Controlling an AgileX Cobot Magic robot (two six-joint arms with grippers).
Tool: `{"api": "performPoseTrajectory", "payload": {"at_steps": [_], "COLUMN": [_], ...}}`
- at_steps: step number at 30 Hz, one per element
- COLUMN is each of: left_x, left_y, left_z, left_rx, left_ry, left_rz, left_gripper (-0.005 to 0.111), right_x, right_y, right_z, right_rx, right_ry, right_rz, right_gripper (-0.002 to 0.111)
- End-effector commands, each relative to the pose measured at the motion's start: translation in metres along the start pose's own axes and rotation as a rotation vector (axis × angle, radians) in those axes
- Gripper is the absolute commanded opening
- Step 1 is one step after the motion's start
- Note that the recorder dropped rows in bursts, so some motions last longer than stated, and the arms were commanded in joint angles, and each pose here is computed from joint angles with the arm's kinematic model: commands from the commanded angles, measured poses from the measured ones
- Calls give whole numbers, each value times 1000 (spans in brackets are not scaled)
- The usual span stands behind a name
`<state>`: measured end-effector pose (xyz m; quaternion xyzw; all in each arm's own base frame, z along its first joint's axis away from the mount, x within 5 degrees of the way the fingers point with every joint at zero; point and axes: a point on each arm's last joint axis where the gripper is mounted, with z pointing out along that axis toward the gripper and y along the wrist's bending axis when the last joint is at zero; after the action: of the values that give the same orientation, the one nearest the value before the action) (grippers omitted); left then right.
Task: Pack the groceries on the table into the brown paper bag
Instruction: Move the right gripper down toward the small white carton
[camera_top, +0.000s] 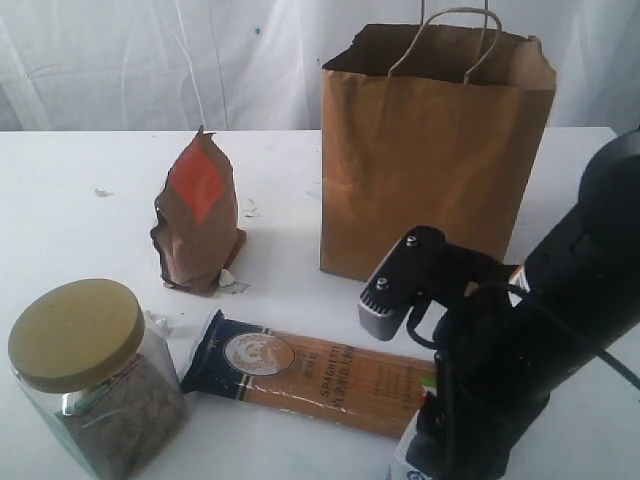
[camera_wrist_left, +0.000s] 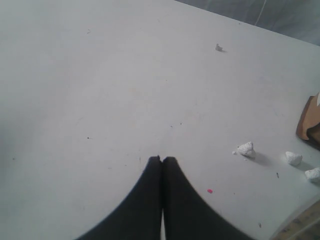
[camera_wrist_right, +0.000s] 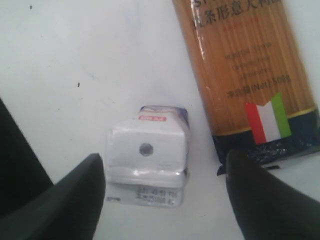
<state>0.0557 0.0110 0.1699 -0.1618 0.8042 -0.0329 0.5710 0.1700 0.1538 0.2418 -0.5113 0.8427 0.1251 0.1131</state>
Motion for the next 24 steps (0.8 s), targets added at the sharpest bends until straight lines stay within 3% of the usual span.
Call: {"api": "performPoseTrajectory", "payload": {"at_steps": [1,9,22,24], "left_x": [1,1,1,1], "left_y": [0,0,0,0], "left_z": [0,0,0,0], "left_rx": [5,5,5,5], "left_ry": [-3,-3,-3,-3], "left_rz": [1,1,1,1], "left_gripper": [0,0,0,0], "right_x": [-7,-7,-7,-7], "right_y": [2,-6,-8,-8], "right_z": [10,40,47,47], "right_rx": [22,-5,-13,-14], "right_ry": [2,111,138,142], "right_rz": [-45,11,78,85], "right_gripper": [63,63,63,59]}}
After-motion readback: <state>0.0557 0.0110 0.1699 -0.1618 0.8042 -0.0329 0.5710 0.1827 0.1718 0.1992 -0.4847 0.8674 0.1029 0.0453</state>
